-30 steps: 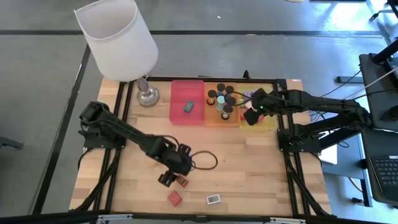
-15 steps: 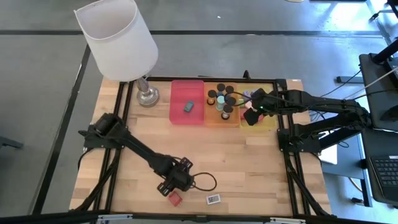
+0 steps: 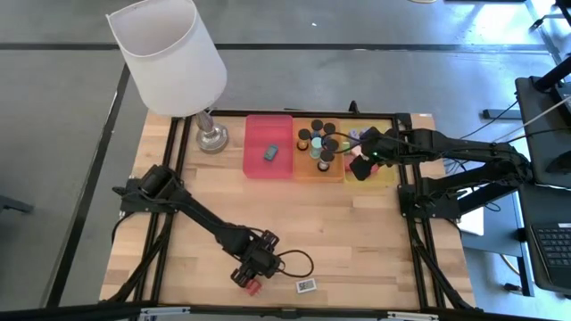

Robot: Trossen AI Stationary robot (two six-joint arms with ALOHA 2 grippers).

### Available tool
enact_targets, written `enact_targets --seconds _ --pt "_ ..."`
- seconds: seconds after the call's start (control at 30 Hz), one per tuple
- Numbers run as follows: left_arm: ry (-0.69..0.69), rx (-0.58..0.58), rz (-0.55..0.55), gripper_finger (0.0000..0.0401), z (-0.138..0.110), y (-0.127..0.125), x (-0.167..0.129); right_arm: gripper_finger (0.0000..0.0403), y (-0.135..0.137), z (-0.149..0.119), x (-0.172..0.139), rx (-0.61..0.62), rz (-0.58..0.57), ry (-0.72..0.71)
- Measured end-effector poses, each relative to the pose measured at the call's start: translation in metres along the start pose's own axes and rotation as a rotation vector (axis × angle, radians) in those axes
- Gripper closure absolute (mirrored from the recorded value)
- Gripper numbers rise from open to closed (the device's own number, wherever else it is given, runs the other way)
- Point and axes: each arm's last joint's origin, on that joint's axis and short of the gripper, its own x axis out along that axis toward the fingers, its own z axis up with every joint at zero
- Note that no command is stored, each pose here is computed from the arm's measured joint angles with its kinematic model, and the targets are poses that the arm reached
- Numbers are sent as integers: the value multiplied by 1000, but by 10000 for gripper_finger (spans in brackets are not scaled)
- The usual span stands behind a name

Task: Pick & Place Office items
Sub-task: Put the red digital clock into the pink bin

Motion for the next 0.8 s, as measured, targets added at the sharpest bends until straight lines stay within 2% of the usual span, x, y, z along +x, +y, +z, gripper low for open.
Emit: enact_targets --seconds 0.13,0.4,0.8 --pt "18 8 34 183 -5 0 4 87 0 0 0 0 2 -3" --pt "69 0 28 205 -22 -1 15 87 0 0 0 -29 2 -3" --pt "51 -117 21 341 -23 13 4 87 0 1 0 -28 5 -7"
